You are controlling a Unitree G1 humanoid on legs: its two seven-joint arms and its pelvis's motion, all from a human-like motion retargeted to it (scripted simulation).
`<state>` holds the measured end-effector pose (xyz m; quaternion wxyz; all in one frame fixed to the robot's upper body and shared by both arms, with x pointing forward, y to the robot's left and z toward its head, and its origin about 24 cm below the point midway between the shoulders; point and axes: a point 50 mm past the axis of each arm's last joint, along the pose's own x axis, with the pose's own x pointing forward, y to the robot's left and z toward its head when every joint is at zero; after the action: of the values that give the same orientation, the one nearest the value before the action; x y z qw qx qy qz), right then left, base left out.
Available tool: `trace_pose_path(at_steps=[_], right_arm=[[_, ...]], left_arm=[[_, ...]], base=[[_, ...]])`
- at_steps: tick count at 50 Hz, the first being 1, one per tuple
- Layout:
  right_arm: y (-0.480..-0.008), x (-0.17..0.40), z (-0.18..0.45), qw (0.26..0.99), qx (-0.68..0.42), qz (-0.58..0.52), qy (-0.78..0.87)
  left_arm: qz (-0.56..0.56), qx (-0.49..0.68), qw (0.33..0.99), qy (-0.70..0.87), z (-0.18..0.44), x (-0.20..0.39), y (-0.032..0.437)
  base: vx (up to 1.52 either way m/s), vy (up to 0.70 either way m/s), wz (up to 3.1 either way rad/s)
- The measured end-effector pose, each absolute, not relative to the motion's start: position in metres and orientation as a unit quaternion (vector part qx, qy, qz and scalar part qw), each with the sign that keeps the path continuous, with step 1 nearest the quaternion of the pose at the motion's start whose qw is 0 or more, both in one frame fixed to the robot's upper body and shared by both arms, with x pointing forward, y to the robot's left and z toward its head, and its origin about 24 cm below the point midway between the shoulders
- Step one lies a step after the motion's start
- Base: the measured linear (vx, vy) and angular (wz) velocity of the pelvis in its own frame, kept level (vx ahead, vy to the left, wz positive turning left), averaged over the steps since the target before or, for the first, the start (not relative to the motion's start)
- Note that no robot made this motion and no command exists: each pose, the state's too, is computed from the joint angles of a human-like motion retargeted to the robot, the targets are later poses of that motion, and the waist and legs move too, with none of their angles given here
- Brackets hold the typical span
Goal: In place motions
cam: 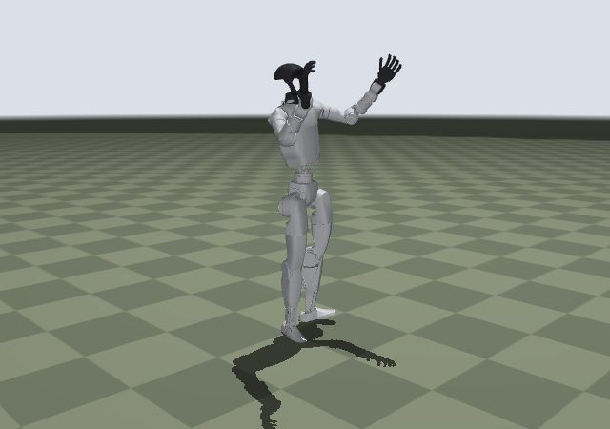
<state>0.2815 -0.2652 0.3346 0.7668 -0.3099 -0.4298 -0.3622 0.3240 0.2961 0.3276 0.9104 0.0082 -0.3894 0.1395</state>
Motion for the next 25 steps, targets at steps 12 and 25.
trace_pose_path(at_steps=[12,25], right_arm=[[-0.166,0.202,0.389,0.356,-0.574,-0.331,-0.659],[-0.245,0.274,0.269,0.711,-0.493,-0.283,-0.414]], left_arm=[[0.351,0.558,0.425,-0.620,0.405,0.236,0.228],[0.261,0.553,0.674,-0.414,0.287,0.294,0.279]], base=[[0.00,0.00,0.00],[0.00,0.00,0.00]])
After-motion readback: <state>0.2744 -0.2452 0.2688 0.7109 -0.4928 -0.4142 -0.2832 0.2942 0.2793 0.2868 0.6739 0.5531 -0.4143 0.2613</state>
